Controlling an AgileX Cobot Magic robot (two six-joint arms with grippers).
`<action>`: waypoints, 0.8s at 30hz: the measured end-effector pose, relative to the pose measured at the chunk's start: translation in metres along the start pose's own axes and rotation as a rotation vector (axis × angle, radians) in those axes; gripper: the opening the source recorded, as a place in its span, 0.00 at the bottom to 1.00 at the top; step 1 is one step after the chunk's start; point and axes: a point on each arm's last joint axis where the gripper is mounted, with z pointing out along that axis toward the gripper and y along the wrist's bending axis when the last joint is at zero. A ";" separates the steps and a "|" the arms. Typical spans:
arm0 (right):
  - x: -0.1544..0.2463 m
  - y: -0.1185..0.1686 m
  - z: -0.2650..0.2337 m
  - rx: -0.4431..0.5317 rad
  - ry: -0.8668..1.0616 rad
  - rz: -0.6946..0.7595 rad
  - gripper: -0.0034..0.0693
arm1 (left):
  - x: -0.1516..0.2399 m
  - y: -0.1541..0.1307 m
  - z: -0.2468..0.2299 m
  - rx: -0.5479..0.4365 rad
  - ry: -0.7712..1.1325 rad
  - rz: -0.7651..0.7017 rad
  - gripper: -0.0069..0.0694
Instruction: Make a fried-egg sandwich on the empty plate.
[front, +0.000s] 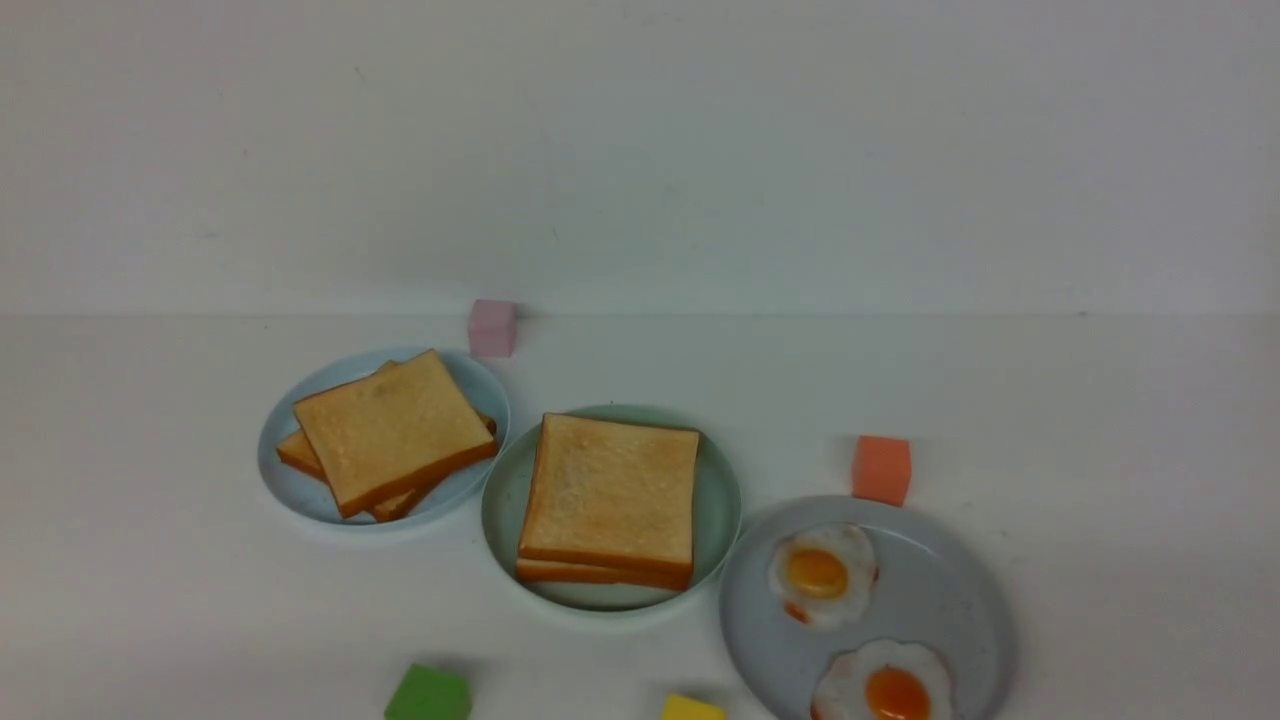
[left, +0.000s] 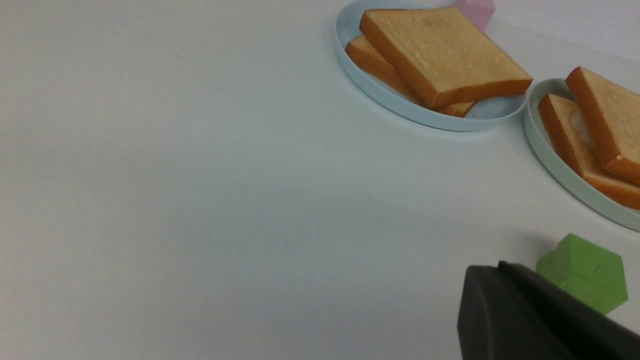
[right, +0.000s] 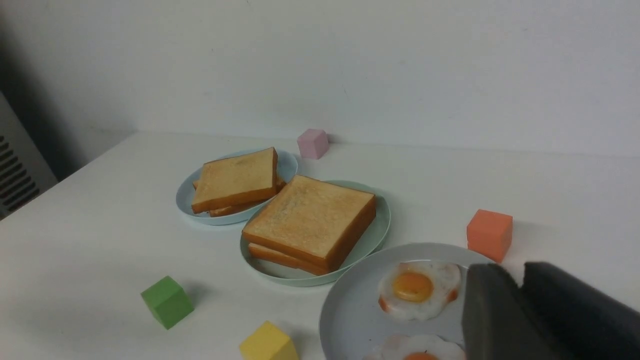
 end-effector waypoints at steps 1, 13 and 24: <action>0.000 0.000 0.000 0.000 0.000 0.000 0.21 | 0.000 0.000 0.000 0.000 0.000 0.000 0.11; 0.007 -0.005 0.002 0.065 0.026 -0.023 0.23 | 0.000 0.000 0.000 0.000 -0.001 0.000 0.13; 0.045 -0.025 0.012 0.350 0.125 0.027 0.24 | 0.000 0.000 0.000 0.000 -0.001 0.000 0.14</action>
